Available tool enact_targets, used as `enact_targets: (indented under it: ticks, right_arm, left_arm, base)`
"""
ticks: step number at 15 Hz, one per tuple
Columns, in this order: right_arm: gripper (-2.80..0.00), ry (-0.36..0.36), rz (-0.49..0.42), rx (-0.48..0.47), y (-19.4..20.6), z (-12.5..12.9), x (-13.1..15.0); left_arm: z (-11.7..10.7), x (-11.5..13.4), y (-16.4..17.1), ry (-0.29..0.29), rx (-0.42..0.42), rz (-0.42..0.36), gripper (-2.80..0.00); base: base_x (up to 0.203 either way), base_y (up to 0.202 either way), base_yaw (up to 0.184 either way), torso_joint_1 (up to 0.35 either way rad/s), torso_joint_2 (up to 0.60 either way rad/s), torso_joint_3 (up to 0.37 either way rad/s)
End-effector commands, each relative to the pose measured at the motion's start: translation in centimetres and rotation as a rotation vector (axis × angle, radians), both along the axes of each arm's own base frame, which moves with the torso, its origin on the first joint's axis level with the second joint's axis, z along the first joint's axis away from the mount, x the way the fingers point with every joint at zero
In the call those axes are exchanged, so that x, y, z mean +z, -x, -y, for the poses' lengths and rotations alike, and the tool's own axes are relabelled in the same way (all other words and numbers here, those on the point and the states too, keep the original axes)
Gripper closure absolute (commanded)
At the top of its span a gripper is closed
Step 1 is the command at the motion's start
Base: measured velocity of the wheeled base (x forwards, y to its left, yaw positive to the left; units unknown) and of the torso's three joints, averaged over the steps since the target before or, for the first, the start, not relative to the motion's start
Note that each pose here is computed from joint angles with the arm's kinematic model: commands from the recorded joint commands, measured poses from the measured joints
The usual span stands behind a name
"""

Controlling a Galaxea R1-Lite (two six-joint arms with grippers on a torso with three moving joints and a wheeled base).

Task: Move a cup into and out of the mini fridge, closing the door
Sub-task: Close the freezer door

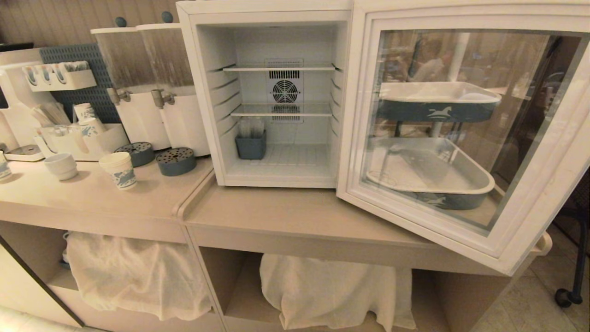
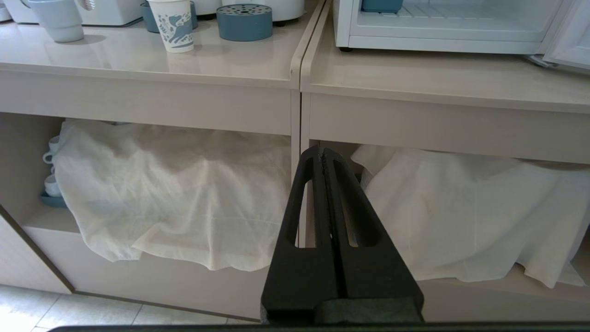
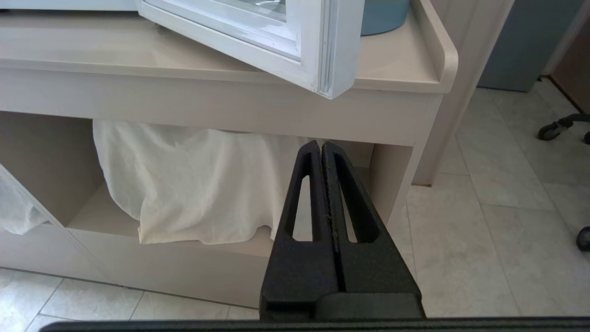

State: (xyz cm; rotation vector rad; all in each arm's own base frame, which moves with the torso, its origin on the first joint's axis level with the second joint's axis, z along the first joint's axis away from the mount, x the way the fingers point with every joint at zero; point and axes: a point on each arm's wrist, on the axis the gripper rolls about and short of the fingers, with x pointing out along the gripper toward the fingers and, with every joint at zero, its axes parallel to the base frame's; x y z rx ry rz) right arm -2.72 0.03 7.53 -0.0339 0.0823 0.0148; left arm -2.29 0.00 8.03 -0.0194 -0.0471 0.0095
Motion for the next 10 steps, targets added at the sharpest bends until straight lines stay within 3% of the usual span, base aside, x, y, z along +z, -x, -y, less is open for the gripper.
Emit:
enact_targets:
  ticks: [1,7,10]
  right_arm:
    - [0.0,0.001,-0.002,-0.001,-0.01,0.0,-0.02]
    - [0.0,0.001,-0.003,0.0,-0.02,0.0,-0.04]
    - [0.0,0.001,-0.003,0.0,-0.02,0.0,-0.04]
  left_arm:
    - [0.0,-0.5,-0.15,0.001,0.001,-0.019,0.0]
    - [0.0,-0.5,-0.15,-0.001,-0.001,-0.019,0.0]
    - [0.0,-0.5,-0.15,-0.001,-0.001,-0.019,0.0]
  base:
    - [0.0,0.0,0.0,0.0,0.0,0.0]
    - [0.001,-0.009,0.002,0.0,0.0,0.001]
    - [0.002,-0.153,0.003,0.004,0.0,0.002]
